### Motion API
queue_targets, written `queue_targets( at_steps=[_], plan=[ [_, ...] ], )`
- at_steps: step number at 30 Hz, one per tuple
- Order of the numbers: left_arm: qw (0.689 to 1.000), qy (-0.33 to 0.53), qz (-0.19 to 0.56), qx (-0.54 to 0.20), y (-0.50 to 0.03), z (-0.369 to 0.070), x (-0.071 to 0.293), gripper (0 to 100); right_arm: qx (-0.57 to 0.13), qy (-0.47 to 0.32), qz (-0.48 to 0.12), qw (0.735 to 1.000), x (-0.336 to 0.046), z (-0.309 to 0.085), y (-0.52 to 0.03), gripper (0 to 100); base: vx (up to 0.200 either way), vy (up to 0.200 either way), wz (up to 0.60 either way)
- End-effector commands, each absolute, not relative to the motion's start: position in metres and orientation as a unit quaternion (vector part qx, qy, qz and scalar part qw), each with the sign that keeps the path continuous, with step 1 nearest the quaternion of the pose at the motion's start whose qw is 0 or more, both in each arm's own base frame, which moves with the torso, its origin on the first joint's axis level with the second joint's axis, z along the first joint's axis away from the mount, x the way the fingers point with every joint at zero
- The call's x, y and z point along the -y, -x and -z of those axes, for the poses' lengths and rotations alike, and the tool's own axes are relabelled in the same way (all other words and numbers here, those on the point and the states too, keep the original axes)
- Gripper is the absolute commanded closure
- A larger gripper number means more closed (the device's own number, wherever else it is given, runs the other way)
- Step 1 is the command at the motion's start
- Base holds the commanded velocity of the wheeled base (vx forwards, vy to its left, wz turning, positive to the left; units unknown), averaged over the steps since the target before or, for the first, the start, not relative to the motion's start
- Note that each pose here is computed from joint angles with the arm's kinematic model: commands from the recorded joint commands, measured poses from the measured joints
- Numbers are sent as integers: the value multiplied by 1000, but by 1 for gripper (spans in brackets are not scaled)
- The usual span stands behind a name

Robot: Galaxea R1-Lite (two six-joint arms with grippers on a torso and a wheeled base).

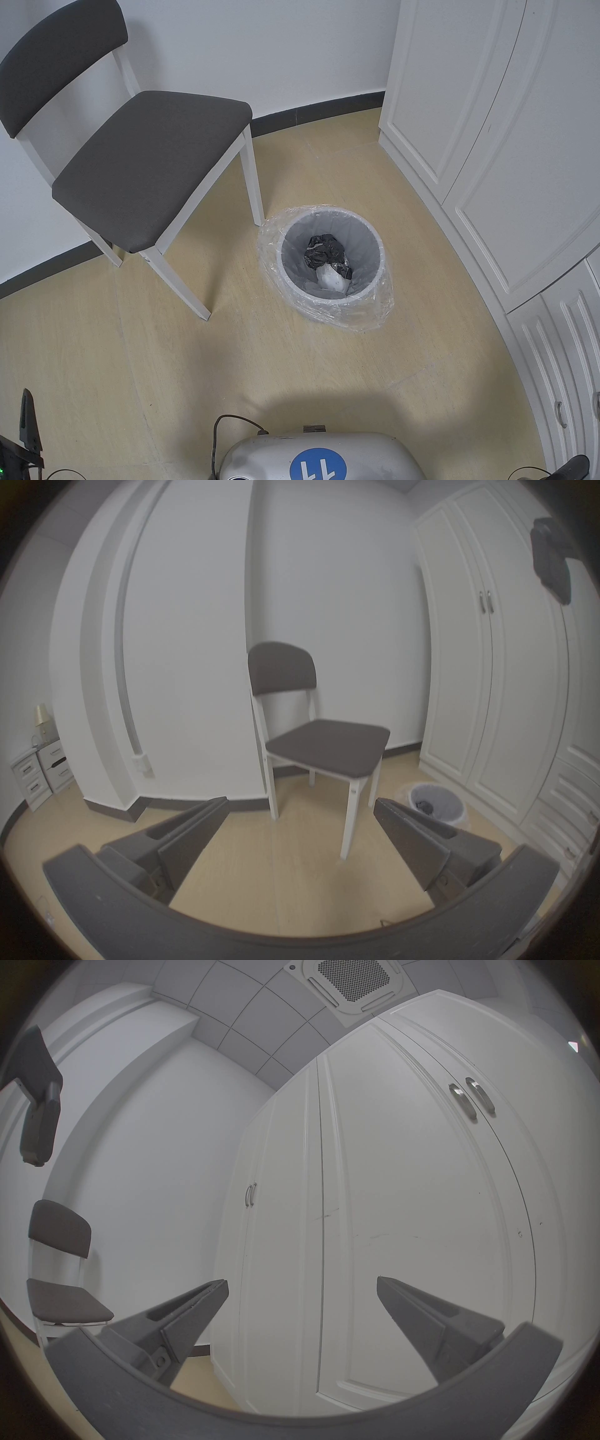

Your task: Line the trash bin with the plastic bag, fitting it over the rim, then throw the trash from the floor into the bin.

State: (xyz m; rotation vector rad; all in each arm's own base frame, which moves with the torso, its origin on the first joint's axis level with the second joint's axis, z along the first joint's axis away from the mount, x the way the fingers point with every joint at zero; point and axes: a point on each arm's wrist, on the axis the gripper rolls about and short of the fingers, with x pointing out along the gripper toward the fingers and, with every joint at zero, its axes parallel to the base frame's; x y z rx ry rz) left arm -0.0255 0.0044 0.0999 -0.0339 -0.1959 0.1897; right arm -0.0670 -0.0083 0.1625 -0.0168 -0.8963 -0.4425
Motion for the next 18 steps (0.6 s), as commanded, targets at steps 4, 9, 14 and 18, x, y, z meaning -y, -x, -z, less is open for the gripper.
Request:
queue_targets(
  at_steps=[4, 9, 14, 18],
  plan=[
    [995, 10, -95, 36, 23, -83, -4, 0, 421, 10, 212, 882, 8, -156, 65, 0, 0, 0, 0],
    [996, 10, -85, 36, 23, -83, -4, 0, 396, 14, 210, 894, 8, -153, 60, 0, 0, 0, 0],
    [1000, 18, -17, 19, 23, -80, -1, 0, 371, 16, 208, 905, 8, -149, 56, 0, 0, 0, 0],
    [1000, 11, -4, 2, 23, -76, 0, 0, 363, 17, 208, 908, 8, -148, 55, 0, 0, 0, 0]
  ],
)
